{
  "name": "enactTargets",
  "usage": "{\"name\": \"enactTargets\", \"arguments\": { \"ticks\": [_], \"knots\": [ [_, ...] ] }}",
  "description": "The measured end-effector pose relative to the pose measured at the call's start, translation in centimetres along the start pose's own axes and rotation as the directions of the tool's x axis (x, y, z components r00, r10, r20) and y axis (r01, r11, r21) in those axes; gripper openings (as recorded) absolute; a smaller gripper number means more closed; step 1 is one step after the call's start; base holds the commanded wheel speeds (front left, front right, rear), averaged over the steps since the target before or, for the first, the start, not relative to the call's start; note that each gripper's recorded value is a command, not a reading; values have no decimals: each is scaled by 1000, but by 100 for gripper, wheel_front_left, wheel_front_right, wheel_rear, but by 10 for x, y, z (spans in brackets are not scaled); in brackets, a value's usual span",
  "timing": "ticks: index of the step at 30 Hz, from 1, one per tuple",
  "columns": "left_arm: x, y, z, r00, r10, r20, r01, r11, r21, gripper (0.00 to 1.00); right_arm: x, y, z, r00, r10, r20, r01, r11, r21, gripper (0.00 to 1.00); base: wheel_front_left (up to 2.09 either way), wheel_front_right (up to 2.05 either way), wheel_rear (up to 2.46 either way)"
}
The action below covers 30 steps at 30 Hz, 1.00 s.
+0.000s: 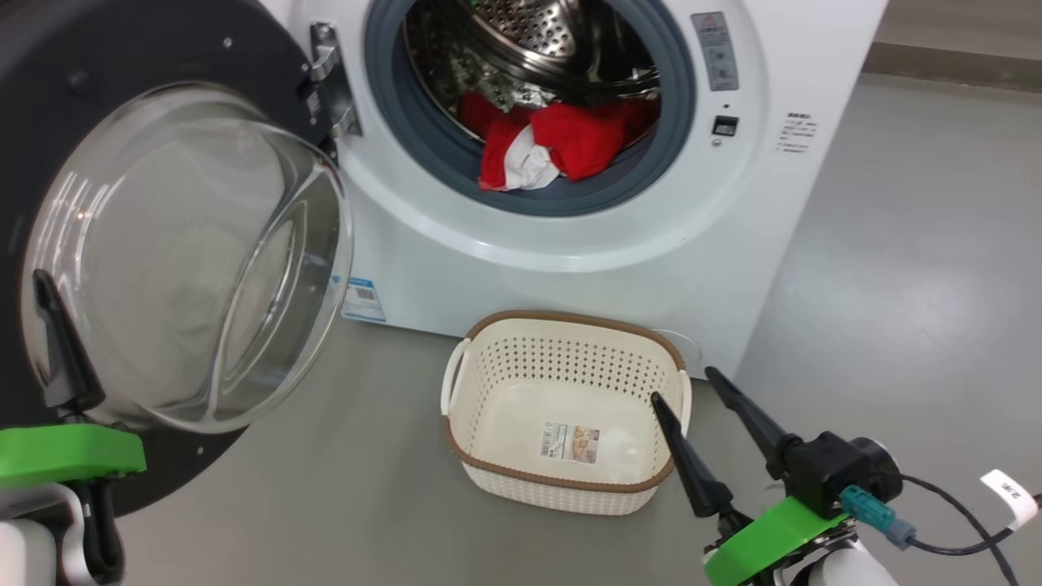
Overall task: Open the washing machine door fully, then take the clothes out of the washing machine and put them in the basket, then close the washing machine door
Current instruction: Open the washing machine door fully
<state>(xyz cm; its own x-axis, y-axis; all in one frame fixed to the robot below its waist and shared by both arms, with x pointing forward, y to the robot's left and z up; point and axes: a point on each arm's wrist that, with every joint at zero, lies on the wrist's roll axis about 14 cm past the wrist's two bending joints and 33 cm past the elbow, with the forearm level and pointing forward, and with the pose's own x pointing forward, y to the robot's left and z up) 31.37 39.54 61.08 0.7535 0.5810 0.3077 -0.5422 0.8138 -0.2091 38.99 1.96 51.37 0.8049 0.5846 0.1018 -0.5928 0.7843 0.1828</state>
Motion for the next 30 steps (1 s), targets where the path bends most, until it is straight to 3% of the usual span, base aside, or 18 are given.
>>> {"name": "enactTargets", "arguments": {
  "ticks": [8, 17, 30],
  "knots": [
    [-7, -70, 24, 975, -211, 65, 217, 972, -93, 100, -17, -35, 26, 990, -119, 71, 120, 993, -18, 100, 0, 0, 0],
    [-35, -129, -12, 928, -368, -50, 355, 919, -171, 100, -44, -73, 49, 958, -251, 138, 258, 965, -37, 100, 0, 0, 0],
    [-74, -172, -70, 825, -527, -204, 491, 847, -204, 100, -93, -107, 60, 905, -391, 170, 407, 910, -76, 100, 0, 0, 0]
  ]
}}
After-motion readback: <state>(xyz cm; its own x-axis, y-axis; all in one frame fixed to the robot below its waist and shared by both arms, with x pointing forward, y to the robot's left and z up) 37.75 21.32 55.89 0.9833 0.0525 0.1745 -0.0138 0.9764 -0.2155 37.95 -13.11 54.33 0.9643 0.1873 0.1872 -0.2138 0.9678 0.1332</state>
